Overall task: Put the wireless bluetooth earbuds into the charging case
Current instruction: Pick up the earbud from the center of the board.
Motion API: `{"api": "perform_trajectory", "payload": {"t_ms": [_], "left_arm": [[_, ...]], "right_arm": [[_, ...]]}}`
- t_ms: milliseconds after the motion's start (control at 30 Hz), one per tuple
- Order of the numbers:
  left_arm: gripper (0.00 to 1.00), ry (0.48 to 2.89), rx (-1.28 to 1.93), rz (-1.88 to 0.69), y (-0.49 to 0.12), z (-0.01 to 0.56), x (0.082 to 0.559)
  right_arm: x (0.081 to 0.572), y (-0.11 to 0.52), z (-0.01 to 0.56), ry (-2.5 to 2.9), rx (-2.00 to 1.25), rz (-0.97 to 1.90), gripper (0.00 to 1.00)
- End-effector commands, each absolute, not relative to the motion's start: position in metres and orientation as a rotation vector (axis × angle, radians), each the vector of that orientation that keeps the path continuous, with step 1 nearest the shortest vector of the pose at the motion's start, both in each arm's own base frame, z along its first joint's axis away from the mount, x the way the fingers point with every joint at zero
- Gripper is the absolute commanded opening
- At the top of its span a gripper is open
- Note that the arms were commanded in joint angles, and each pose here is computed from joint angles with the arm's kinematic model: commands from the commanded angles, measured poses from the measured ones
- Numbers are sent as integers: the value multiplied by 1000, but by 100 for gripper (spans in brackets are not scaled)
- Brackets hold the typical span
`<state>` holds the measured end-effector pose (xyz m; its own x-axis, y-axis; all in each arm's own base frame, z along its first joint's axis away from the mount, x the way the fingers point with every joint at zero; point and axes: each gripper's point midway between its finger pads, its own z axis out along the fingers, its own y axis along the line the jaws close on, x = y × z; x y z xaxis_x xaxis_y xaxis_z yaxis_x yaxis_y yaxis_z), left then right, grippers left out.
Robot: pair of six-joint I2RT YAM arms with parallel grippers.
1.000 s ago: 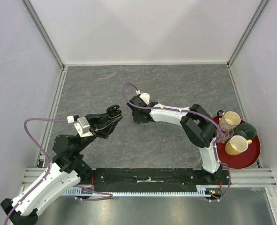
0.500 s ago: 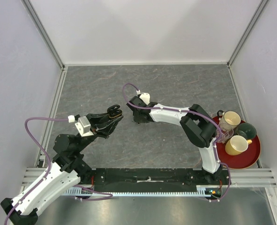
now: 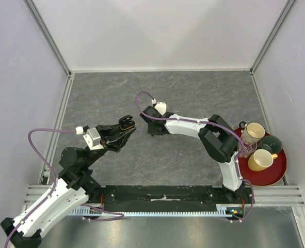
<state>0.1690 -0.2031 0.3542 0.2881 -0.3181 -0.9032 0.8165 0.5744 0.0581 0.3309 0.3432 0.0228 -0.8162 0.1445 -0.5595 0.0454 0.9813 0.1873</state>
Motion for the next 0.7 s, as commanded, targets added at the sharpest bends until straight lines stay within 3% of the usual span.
{"api": "perform_trajectory", "payload": {"t_ms": [0,667], "left_arm": [[2,973,584,-795,-202,362,170],[2,972,578,-792,-200,360,169]], "right_arm": [[330,345,17,2533,161,215,38],[327,343,9,2552,157,203,29]]}}
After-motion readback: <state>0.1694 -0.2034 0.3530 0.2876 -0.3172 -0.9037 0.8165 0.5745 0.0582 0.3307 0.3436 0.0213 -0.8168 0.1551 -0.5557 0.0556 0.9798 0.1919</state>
